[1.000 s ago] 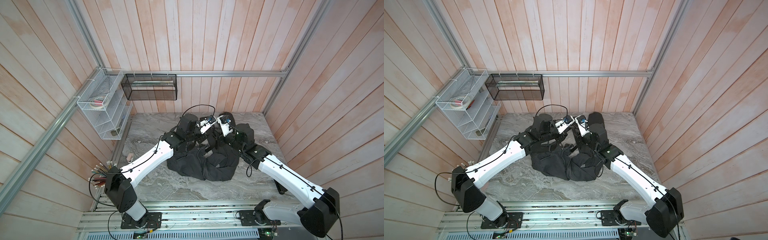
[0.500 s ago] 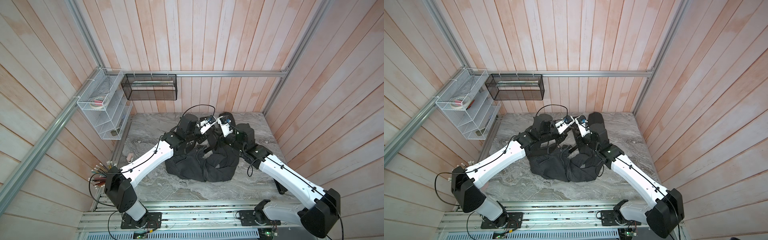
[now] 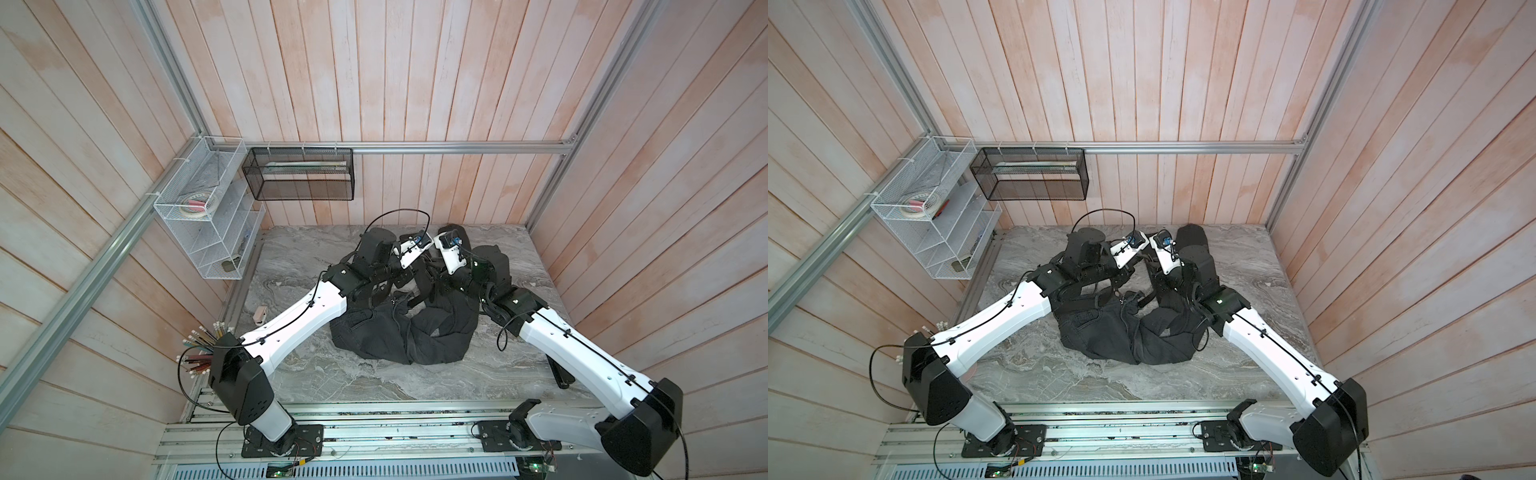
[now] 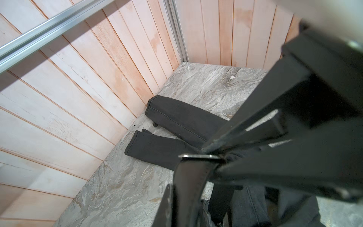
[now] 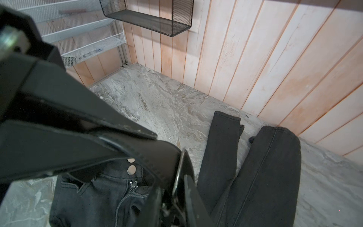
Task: Remove the belt from the trousers
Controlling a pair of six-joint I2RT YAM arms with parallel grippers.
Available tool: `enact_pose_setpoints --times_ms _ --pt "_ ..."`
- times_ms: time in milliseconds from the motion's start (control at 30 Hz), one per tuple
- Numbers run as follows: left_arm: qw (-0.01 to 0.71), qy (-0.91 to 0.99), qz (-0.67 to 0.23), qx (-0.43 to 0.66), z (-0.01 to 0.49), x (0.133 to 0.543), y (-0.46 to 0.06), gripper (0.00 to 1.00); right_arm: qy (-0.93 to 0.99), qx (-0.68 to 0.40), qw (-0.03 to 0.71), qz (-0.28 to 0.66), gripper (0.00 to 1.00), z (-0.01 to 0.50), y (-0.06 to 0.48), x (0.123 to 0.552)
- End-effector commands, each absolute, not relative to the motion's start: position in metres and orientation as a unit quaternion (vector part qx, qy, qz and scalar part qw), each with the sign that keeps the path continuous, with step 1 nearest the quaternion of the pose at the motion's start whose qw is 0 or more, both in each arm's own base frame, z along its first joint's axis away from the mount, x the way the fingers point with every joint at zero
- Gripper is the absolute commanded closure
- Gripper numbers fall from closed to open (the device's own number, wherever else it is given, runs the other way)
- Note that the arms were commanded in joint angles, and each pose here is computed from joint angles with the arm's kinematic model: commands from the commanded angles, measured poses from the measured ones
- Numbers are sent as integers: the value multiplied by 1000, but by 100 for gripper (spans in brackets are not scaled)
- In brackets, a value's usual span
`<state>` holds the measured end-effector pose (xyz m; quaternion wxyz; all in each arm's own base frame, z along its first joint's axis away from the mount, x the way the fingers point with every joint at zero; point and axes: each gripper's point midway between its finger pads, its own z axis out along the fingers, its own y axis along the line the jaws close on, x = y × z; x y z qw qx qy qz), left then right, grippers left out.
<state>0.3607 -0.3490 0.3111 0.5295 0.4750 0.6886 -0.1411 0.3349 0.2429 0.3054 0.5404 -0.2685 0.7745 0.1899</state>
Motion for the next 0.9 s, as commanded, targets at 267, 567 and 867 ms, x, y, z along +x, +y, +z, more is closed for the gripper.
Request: enact_pose_setpoints --times_ms 267,567,867 --pt "547 674 -170 467 331 356 -356 100 777 -283 518 219 100 302 252 324" --pt "553 670 -175 463 339 356 -353 100 781 -269 509 241 83 291 254 321" --pt "547 674 -178 464 333 357 -356 100 778 -262 520 236 69 307 252 324"
